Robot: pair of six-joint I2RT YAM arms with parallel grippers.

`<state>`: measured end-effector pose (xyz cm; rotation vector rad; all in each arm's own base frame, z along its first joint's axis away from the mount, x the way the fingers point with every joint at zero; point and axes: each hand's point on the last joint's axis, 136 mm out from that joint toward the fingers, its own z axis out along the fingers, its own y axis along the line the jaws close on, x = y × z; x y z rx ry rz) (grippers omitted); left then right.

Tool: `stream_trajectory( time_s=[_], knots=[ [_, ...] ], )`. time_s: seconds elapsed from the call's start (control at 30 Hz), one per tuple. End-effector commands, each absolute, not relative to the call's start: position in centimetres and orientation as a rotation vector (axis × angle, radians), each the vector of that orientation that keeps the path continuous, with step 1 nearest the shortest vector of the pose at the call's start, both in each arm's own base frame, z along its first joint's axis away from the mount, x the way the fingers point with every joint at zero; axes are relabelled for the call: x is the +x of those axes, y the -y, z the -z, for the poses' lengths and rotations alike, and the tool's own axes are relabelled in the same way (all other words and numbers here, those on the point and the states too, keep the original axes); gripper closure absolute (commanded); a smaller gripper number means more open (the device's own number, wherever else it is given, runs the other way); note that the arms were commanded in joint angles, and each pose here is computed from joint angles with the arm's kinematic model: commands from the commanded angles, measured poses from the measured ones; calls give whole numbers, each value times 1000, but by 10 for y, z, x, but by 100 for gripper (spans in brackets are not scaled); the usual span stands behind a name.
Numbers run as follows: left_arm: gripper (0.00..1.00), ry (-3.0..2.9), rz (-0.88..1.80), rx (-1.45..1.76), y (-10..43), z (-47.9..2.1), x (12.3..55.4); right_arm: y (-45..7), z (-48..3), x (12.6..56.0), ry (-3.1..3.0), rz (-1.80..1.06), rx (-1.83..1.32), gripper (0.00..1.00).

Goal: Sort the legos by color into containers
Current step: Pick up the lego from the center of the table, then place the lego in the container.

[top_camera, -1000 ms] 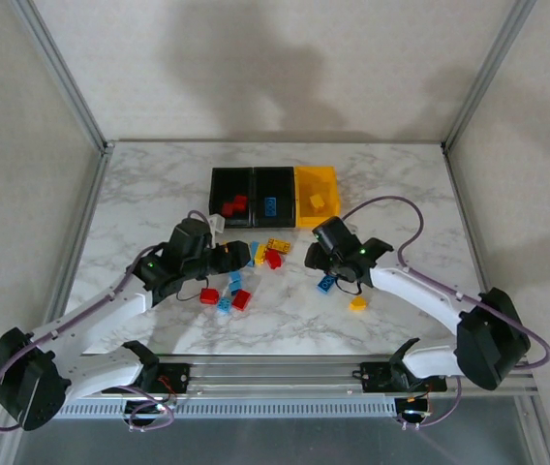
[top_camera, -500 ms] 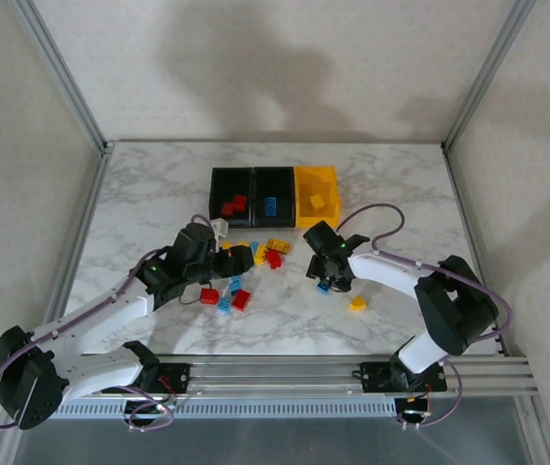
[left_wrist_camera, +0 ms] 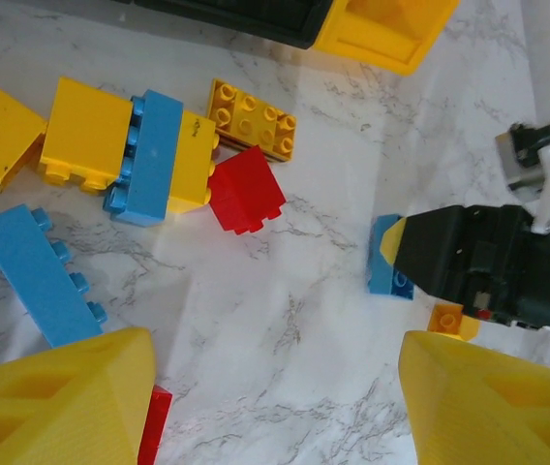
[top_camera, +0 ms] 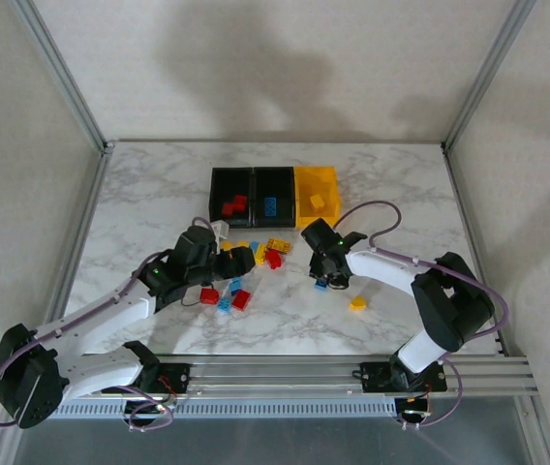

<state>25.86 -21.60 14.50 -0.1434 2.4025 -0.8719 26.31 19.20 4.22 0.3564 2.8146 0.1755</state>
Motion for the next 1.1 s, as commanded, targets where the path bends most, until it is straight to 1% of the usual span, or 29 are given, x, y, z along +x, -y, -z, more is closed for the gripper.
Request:
stream_trajectory(
  time_s=[0.0, 0.23, 0.53, 0.7, 0.73, 0.83, 1.07],
  knots=[
    [33, -2388, 893, -205, 217, -141, 262, -203, -71, 284, -2746, -186, 283, 71],
    [32, -2348, 864, -296, 202, -149, 278, -243, -114, 332, -2649, -257, 165, 70],
    [32, -2325, 845, -350, 186, -161, 283, -290, -137, 392, -2593, -256, 48, 70],
    [32, -2322, 835, -366, 179, -164, 278, -307, -136, 418, -2587, -250, 17, 70],
    [32, -2318, 835, -371, 177, -165, 277, -300, -136, 431, -2584, -239, 42, 70],
    [32, -2312, 833, -379, 174, -167, 275, -301, -131, 449, -2578, -212, 33, 70],
    [32, -2309, 826, -385, 171, -171, 274, -303, -117, 477, -2562, -115, -10, 69]
  ],
)
